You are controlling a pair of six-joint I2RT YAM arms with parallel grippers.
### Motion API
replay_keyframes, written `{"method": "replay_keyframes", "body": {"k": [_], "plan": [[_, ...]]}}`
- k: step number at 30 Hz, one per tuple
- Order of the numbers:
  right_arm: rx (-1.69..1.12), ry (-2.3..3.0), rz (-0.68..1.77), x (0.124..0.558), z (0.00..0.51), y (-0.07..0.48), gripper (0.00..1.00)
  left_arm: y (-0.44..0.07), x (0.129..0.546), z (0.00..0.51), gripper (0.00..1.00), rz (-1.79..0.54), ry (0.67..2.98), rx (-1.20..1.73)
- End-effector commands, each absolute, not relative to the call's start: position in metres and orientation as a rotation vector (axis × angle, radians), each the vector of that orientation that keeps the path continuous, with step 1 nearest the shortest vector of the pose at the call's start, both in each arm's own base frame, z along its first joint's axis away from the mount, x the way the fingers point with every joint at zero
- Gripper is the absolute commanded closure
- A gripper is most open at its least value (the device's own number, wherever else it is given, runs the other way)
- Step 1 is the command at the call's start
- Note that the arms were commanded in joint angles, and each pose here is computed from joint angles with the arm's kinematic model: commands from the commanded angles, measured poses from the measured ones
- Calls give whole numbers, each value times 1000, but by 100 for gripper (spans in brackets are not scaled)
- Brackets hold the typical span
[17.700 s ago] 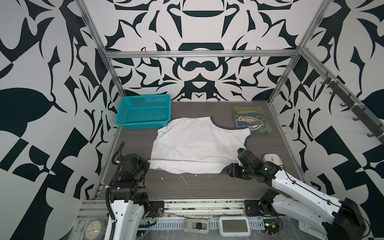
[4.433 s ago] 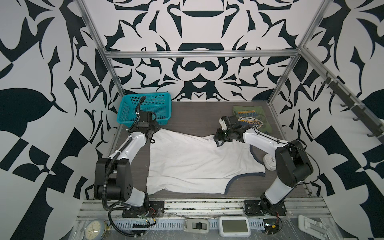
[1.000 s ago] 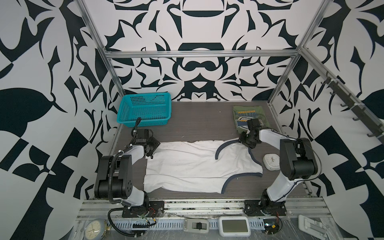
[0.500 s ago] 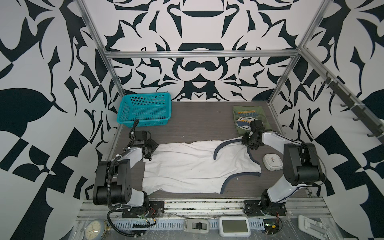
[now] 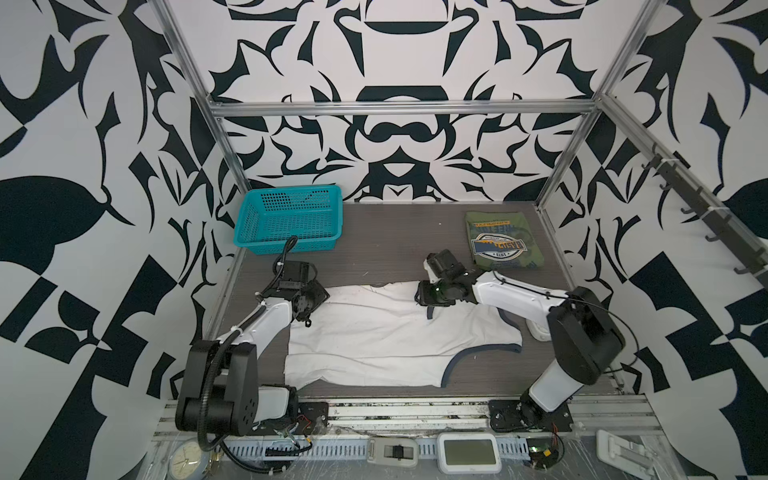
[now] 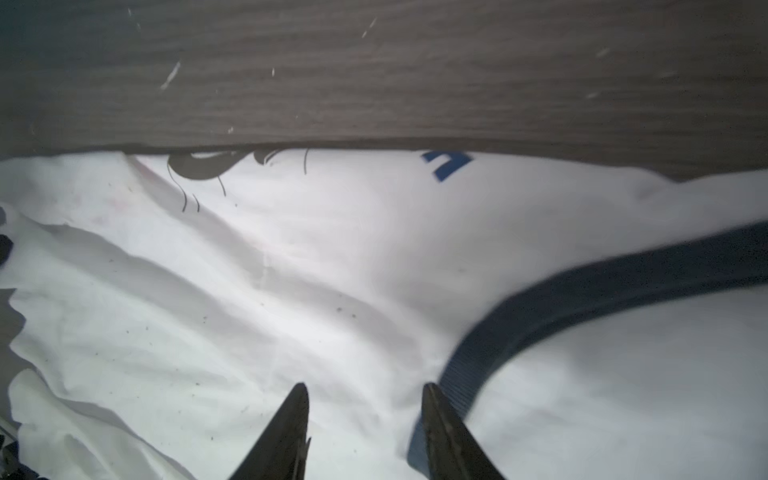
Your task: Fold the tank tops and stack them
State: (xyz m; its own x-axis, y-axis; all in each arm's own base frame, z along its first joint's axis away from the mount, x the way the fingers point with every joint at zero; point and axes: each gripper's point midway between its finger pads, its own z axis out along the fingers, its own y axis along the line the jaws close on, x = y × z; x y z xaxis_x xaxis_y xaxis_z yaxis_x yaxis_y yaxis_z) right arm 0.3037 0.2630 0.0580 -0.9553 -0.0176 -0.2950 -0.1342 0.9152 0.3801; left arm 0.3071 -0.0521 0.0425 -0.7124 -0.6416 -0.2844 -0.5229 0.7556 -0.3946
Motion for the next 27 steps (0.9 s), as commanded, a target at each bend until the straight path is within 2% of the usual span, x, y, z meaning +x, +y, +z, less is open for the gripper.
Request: {"method": "replay_keyframes", "body": {"k": [1, 8, 12, 17, 22, 27], "plan": [[-110, 2774, 606, 321, 61, 276, 54, -50, 304, 27, 35, -387, 2585, -905], [-16, 2854, 398, 350, 21, 244, 55, -31, 317, 4, 36, -410, 2558, -1031], [127, 2871, 389, 376, 3, 214, 56, -27, 328, -2, 36, -429, 2546, -1064], [160, 2831, 455, 418, -2, 205, 56, -35, 351, -4, 35, -499, 2543, -1044], [134, 2773, 445, 453, 22, 200, 56, -35, 366, 19, 33, -499, 2539, -993], [52, 2725, 422, 431, 78, 200, 49, -15, 340, 65, 30, -352, 2489, -975]]}}
